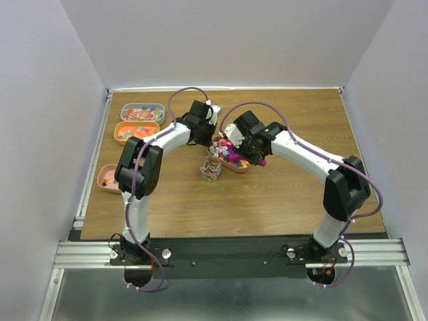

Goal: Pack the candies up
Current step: Scoop the fake candies from the storage box, then place the fake candies in the packing bottle, then scoop the fake candies from the storage box.

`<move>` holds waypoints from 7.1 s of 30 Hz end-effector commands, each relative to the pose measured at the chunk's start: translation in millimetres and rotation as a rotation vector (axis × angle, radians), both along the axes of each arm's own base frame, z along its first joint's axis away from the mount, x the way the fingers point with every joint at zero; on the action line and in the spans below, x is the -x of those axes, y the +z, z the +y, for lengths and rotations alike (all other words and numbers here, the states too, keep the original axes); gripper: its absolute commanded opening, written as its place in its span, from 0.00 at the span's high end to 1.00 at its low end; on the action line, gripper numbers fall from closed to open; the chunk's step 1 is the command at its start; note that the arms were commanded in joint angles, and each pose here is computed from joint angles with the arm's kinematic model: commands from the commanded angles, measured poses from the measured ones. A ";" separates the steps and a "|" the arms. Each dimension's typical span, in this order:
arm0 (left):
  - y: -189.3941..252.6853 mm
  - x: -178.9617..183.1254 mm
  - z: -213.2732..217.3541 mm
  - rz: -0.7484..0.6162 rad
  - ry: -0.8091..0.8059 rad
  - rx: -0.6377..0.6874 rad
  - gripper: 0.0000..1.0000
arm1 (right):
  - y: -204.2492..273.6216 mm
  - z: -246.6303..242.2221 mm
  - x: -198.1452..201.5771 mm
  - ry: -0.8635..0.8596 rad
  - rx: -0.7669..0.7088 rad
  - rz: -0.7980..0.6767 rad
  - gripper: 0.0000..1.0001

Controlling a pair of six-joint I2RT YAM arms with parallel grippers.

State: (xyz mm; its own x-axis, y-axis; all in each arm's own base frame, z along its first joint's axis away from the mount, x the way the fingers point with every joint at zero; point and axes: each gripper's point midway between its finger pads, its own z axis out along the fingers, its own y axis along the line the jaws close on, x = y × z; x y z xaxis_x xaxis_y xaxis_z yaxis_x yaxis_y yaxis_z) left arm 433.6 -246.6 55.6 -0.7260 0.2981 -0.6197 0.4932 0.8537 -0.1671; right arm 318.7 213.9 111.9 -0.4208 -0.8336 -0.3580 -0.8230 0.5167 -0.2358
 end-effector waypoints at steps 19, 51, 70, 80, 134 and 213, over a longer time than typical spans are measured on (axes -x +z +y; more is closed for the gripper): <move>69.5 -9.4 -9.0 -0.142 0.012 0.075 1.00 | -28.1 22.4 2.6 0.077 -0.077 0.018 0.99; 51.9 -16.0 5.9 -0.104 0.044 0.105 1.00 | -33.5 0.2 -4.1 -0.042 -0.161 -0.063 0.99; 20.3 -12.7 1.8 -0.039 0.059 0.128 0.81 | 8.3 -11.3 7.3 -0.070 -0.217 -0.133 0.99; 79.1 -22.8 20.8 -0.185 0.127 0.176 0.57 | 28.4 -14.1 15.5 -0.073 -0.263 -0.165 0.99; 217.2 36.0 149.9 -0.685 0.419 0.151 0.25 | 90.4 15.5 64.5 0.056 -0.670 -0.274 0.99; 78.1 3.7 19.3 -0.083 0.022 0.349 0.25 | 91.0 -7.2 7.4 0.021 -0.130 -0.119 0.99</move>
